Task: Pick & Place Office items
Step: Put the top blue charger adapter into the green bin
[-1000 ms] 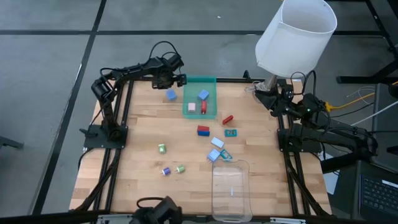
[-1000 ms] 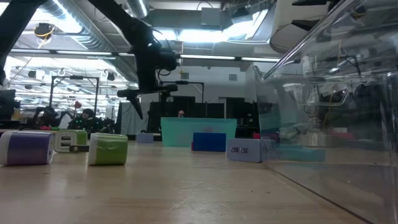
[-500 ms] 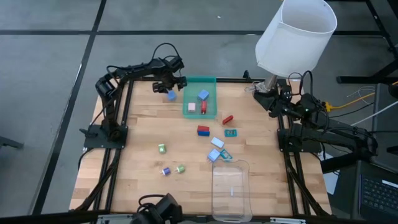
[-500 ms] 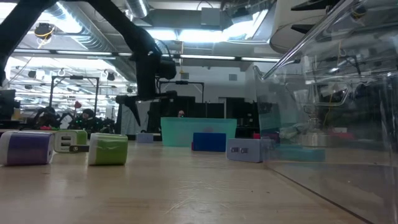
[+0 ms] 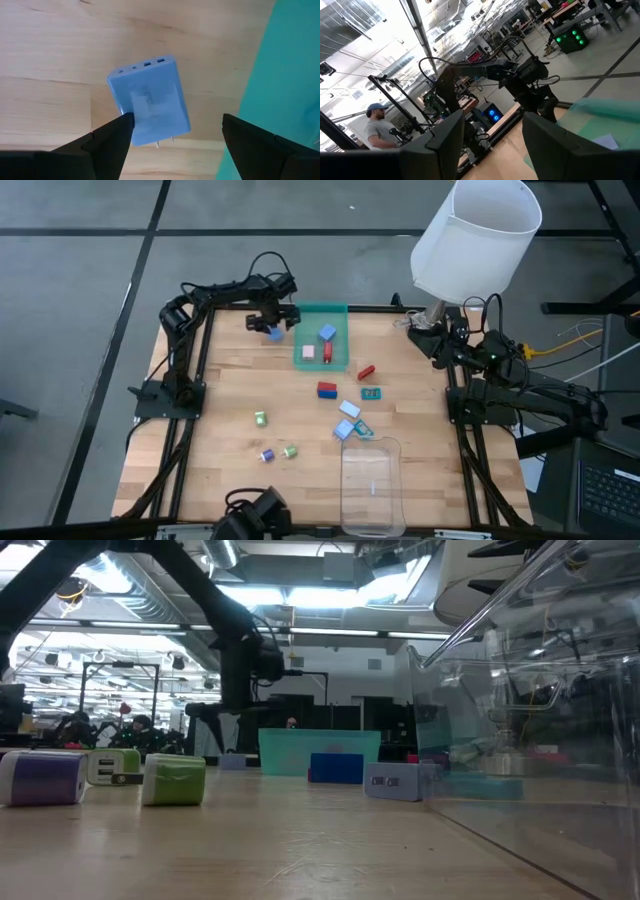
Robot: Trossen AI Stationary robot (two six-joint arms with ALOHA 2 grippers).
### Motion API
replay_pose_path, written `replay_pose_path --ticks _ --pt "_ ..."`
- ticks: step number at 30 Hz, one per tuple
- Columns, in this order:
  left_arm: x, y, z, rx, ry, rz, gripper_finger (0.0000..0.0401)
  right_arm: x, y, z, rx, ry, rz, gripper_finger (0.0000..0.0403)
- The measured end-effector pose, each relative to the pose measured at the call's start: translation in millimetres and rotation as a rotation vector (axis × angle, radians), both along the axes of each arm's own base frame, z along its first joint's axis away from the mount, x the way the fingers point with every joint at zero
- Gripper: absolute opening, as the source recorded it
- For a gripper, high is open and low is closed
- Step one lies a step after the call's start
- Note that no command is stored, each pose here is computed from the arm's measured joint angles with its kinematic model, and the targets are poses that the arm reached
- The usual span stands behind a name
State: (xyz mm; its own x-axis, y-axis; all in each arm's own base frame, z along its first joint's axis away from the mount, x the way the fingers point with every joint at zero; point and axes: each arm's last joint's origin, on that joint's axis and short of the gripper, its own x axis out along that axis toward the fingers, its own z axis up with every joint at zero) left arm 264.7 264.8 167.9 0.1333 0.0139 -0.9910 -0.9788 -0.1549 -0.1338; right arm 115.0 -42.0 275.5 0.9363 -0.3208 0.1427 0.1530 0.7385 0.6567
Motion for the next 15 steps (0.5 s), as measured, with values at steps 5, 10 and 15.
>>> replay_pose_path --ticks 5,10,15 --pt "-8 3 -10 -0.022 0.051 -0.003 0.0302 0 0 0 -0.002 0.001 -0.004 0.0201" --pt "-16 -2 -21 -0.063 0.037 0.0 0.0302 0 0 -1 -0.001 0.007 -0.009 0.0201" --pt "-21 -10 -33 -0.09 0.023 -0.014 0.0302 0 0 -2 0.006 0.023 -0.012 0.0201"
